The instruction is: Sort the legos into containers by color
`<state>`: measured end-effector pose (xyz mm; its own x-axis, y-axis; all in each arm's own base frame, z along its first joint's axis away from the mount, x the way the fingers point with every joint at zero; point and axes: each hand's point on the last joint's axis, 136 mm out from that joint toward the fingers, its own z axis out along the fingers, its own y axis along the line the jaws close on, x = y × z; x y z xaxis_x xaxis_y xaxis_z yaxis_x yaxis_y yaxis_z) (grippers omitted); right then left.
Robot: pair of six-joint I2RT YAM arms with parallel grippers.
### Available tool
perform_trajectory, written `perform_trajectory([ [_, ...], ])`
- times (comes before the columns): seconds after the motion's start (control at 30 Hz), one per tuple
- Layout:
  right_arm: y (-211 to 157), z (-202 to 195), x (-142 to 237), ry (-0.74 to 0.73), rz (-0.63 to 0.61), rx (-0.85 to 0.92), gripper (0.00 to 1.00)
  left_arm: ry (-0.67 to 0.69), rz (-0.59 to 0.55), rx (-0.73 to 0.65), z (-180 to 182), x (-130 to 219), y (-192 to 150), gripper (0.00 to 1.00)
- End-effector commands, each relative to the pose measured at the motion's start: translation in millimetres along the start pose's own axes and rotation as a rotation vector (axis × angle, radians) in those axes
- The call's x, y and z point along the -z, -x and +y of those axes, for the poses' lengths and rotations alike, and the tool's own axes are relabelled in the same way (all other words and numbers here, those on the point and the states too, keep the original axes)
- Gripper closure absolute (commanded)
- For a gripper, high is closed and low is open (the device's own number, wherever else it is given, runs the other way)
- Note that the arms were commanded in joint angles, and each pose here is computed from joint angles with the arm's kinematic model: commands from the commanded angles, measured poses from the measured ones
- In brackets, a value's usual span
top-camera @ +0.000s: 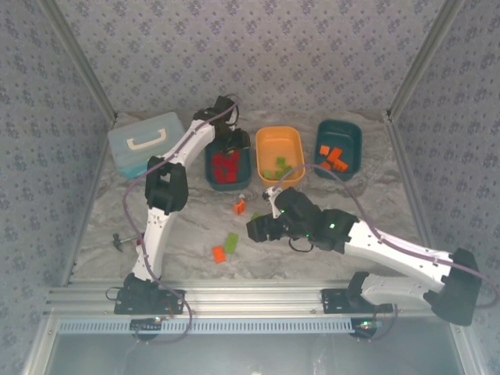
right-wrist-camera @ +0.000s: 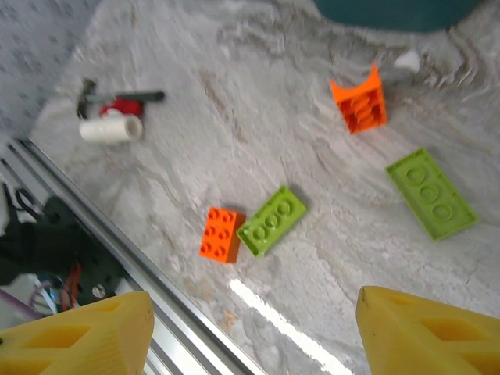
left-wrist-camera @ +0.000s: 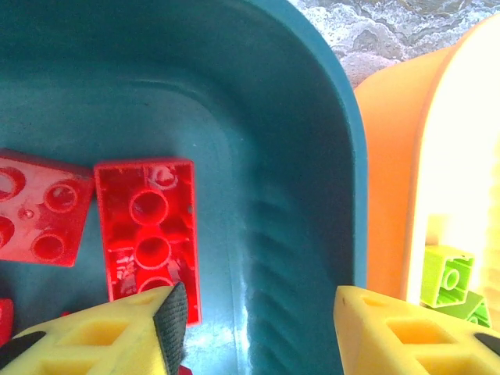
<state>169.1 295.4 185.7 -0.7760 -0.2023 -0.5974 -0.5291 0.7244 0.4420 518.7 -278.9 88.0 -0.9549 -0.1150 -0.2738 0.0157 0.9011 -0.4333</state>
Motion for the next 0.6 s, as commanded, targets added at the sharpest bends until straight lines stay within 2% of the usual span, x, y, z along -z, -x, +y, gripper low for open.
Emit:
perform_trajectory([
  [0.0,-0.1,9.3,-3.3,-0.043,0.003,0.052,0.29,-0.042,-0.091,-0.034,-25.7,64.5,15.0,0.46],
  [0.13,-13.7,23.1,-22.5,-0.092,0.052,0.139,0.29,-0.062,-0.184,-0.032,-39.8,129.4,15.0,0.45],
  [0.27,-33.6,37.7,-54.7,-0.154,0.137,0.208,0.31,-0.052,-0.322,0.024,-30.4,215.1,-4.6,0.42],
  [0.4,-47.9,45.5,-89.3,-0.229,0.202,0.215,0.31,-0.037,-0.430,0.076,-2.0,280.6,-55.9,0.37],
  [0.57,-51.0,51.8,-128.2,-0.300,0.256,0.213,0.32,-0.070,-0.476,0.124,30.9,323.6,-136.1,0.35],
])
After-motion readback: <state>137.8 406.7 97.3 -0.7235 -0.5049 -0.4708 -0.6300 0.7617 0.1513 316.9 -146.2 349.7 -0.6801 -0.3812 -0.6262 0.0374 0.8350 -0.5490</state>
